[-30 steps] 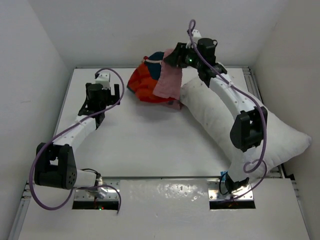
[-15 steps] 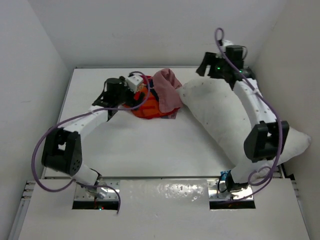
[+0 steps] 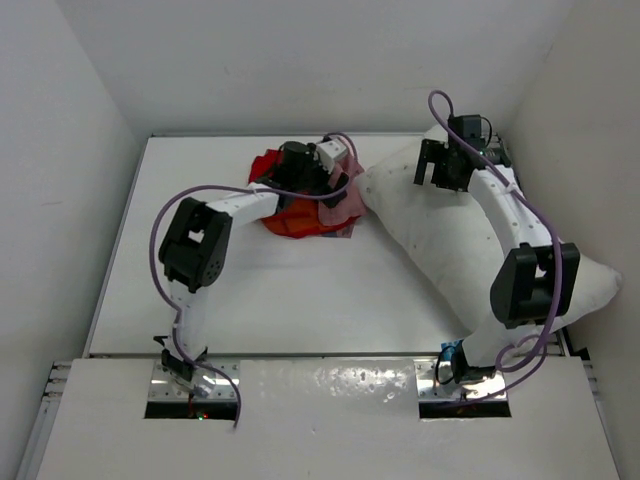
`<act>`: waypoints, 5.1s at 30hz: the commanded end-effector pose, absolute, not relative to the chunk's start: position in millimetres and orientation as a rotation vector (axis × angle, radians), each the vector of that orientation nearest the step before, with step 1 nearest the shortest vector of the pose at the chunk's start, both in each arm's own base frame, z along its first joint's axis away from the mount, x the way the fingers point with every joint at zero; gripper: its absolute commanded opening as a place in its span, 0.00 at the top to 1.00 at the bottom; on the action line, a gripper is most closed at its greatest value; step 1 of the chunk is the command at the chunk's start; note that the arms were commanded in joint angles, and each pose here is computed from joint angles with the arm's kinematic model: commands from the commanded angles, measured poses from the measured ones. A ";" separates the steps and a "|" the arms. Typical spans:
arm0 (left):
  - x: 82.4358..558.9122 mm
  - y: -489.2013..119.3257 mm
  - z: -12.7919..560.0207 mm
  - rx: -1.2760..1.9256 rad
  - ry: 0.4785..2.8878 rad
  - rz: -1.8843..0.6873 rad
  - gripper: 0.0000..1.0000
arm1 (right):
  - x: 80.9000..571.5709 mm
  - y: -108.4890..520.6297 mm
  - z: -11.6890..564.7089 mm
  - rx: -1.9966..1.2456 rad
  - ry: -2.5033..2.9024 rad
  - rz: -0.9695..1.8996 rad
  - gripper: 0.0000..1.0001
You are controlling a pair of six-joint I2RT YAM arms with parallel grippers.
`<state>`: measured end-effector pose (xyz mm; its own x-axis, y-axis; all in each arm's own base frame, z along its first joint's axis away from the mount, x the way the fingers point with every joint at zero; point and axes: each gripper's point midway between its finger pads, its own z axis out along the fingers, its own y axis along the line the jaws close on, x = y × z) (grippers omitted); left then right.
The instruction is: Put the pillow into the pillowcase
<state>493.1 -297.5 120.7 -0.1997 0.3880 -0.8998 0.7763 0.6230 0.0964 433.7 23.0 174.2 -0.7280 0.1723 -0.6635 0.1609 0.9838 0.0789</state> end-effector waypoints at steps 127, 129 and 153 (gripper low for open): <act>529.2 3.2 237.3 0.611 2.009 -0.206 0.04 | 398.7 407.5 401.4 -1.000 1.321 1.006 0.01; 520.9 -15.2 227.9 0.719 2.019 -0.213 0.02 | 421.6 387.0 402.3 -0.888 1.393 0.938 0.01; 330.4 -57.3 5.0 1.809 2.220 0.014 0.30 | 513.6 178.6 214.7 0.005 2.147 0.528 0.28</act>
<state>317.5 -72.2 7.5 -0.2634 0.9167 -0.3006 0.9587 0.2835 0.0246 510.9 189.0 198.3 -0.6342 0.1703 -0.7542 -0.2164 0.8974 0.3846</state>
